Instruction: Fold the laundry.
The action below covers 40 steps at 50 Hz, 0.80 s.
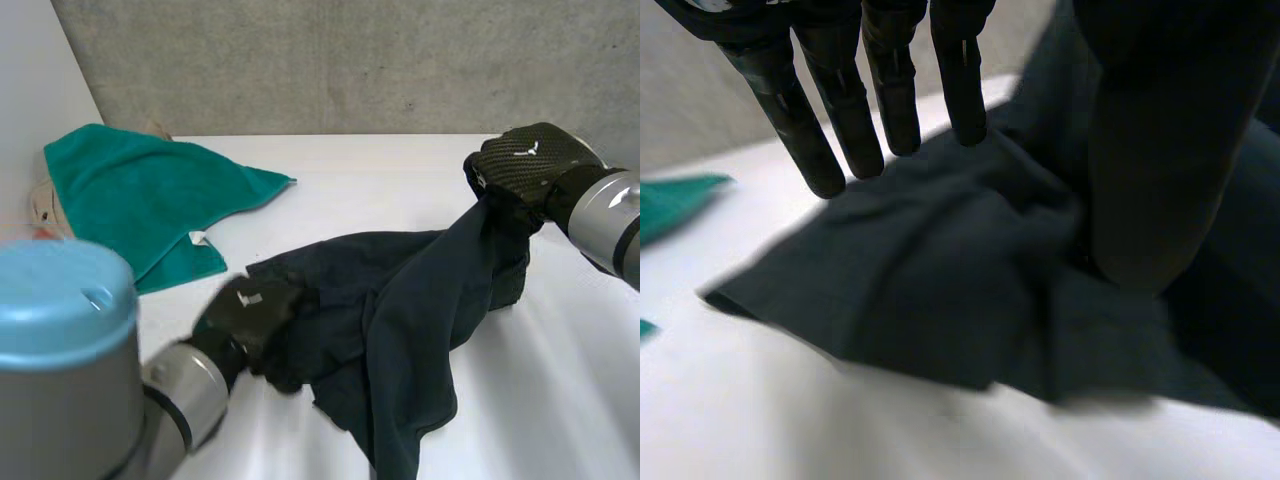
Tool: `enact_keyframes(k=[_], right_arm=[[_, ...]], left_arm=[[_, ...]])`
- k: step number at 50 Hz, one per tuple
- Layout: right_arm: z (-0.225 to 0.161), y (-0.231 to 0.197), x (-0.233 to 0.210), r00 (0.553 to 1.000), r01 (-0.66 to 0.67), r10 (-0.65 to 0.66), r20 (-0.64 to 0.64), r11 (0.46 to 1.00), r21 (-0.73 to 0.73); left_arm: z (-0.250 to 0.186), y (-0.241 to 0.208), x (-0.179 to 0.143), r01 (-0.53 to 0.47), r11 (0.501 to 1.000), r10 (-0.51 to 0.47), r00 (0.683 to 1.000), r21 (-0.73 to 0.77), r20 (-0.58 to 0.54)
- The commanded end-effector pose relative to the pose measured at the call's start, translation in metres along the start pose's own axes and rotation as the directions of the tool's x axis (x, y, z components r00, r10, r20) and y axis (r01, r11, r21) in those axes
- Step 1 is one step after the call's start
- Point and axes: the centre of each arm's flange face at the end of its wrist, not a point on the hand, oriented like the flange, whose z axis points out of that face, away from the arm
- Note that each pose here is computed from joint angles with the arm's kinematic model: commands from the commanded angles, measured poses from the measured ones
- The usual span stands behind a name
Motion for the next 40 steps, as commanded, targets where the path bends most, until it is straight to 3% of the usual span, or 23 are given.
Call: enact_keyframes(k=[1,17,40], right_arm=[[0.006,0.015,-0.005,1.0,0.01,-0.01,-0.014,1.0,-0.029],[0.011,0.031,-0.014,1.0,0.008,-0.008,-0.004,0.999,-0.039],[0.012,0.045,-0.017,1.0,0.001,-0.002,-0.008,0.999,-0.054]], left_arm=[[-0.008,0.017,0.021,0.004,0.999,-0.011,0.992,-0.054,-0.122],[0.037,0.048,0.038,0.177,0.963,-0.211,0.965,-0.204,-0.158],[0.08,0.075,0.092,0.138,0.963,-0.197,0.947,-0.232,-0.255]])
